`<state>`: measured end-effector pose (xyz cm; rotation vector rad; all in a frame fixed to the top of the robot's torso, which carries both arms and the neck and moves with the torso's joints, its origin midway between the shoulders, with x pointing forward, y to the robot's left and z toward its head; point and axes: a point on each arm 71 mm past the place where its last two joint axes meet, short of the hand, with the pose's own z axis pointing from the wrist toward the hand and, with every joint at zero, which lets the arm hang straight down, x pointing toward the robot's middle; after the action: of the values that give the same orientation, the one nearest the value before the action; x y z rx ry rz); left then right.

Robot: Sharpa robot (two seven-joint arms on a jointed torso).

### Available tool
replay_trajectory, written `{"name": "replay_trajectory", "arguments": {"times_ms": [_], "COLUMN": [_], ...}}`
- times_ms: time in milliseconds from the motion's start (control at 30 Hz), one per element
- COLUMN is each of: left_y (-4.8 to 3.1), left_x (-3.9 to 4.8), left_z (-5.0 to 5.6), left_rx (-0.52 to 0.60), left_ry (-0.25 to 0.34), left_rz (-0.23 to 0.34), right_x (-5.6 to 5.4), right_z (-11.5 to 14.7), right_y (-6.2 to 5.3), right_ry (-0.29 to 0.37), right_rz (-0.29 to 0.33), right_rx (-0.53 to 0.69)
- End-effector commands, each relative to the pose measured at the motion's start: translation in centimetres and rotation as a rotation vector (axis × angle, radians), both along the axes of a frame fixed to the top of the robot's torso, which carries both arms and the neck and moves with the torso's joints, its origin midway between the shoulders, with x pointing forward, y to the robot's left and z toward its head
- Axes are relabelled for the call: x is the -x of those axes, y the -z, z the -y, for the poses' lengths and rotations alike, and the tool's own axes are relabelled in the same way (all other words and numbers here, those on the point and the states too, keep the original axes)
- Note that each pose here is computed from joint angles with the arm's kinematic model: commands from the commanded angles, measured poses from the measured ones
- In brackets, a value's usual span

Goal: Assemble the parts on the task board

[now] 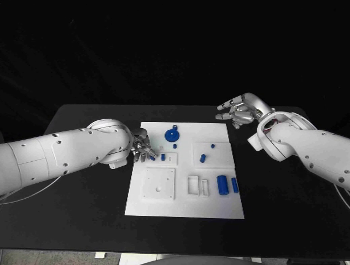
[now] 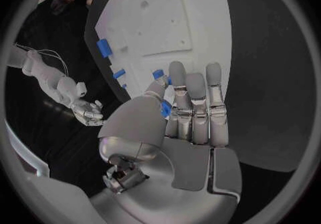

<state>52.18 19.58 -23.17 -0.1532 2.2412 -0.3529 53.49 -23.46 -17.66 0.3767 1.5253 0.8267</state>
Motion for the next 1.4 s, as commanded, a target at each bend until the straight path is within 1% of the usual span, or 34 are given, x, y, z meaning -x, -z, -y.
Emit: {"name": "replay_trajectory", "arguments": {"times_ms": [33,467,1000,1400], "left_y": [-0.10,-0.05,0.46,0.60], "left_x": [-0.04,-0.13,-0.10,-0.08], "left_z": [0.18,0.15,0.12,0.09], "left_rx": [0.007,-0.002,-0.022,-0.028], "left_ry": [0.014,0.025,0.035,0.039], "left_rz": [0.017,0.018,0.004,-0.004], "right_x": [0.04,0.04,0.04,0.04], "right_z": [-0.11,-0.12,-0.09,-0.09], "right_y": [0.03,0.04,0.05,0.05], "right_ry": [-0.013,-0.013,-0.013,-0.013], "right_rz": [-0.001,-0.002,-0.003,-0.003], "right_rx": [0.001,0.001,0.002,0.002]}}
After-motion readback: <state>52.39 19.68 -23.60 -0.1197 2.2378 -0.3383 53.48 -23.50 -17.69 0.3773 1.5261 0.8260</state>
